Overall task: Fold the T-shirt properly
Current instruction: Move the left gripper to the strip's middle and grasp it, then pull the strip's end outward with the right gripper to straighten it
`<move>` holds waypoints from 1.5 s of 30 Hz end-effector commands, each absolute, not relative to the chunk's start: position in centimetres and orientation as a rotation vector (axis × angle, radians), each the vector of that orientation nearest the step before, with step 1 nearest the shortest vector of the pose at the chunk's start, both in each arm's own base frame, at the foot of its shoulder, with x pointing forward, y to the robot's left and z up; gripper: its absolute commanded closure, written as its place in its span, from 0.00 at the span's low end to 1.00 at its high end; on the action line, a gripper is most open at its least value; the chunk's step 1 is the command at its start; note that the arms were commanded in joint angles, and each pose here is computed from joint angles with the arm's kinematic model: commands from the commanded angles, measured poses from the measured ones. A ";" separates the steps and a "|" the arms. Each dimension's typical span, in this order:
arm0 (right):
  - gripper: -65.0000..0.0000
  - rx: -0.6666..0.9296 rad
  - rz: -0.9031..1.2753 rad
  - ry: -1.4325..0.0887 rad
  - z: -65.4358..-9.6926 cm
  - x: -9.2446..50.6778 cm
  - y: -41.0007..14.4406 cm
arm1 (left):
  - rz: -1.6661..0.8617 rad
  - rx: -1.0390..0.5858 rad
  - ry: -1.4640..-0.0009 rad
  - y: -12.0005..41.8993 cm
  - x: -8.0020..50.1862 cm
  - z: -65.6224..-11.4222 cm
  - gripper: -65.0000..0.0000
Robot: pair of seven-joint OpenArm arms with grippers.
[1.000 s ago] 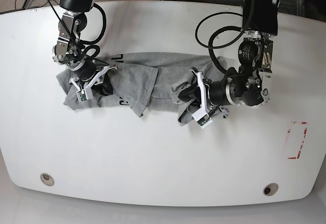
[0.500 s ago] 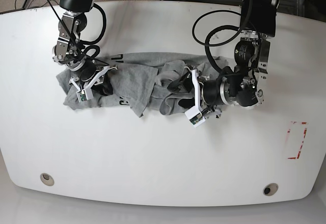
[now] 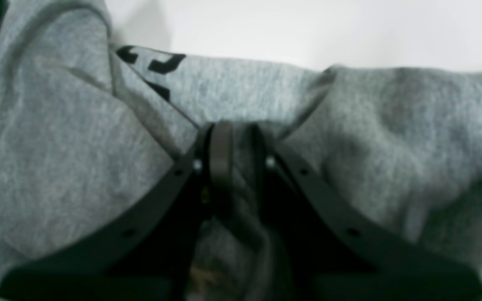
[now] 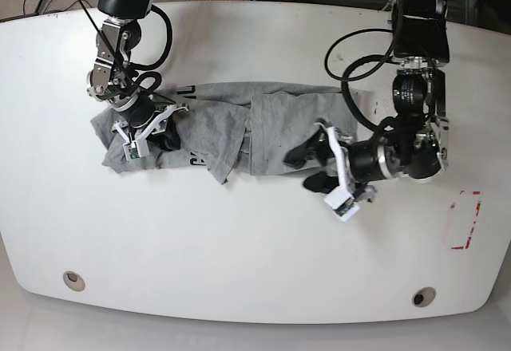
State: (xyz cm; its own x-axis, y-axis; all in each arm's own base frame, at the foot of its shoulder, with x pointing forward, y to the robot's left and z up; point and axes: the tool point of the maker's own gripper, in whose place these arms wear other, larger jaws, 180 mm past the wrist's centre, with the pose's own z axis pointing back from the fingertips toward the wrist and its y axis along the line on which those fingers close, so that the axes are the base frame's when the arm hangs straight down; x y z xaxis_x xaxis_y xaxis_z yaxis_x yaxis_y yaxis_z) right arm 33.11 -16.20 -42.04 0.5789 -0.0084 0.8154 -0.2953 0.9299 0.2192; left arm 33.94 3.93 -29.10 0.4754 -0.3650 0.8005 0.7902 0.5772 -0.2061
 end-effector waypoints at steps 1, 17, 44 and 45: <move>0.87 0.354 0.183 -0.980 -40.9 33.9 -16.2 | -0.740 -0.595 -0.796 5.1 34.7 -29.1 0.49; 0.87 0.318 0.258 -1.062 -36.4 35.1 -14.9 | -0.574 -0.460 -0.593 10.8 34.4 -39.3 0.82; 0.08 0.395 -0.054 -1.274 -25.0 34.7 -24.9 | -0.503 -0.385 -0.467 14.8 33.5 -46.5 0.82; 0.08 0.415 -0.075 -1.265 -25.4 34.6 -25.5 | -0.505 -0.377 -0.472 15.1 33.8 -46.3 0.82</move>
State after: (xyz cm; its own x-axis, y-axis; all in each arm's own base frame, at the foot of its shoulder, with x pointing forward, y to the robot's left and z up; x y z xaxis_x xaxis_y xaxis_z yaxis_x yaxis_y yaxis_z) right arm 34.00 -24.13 -27.02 0.3607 -0.2628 0.8949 -0.1576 0.9285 0.3362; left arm 35.69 10.38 -43.13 0.7010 -0.2078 0.6822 0.5641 0.7469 -0.3522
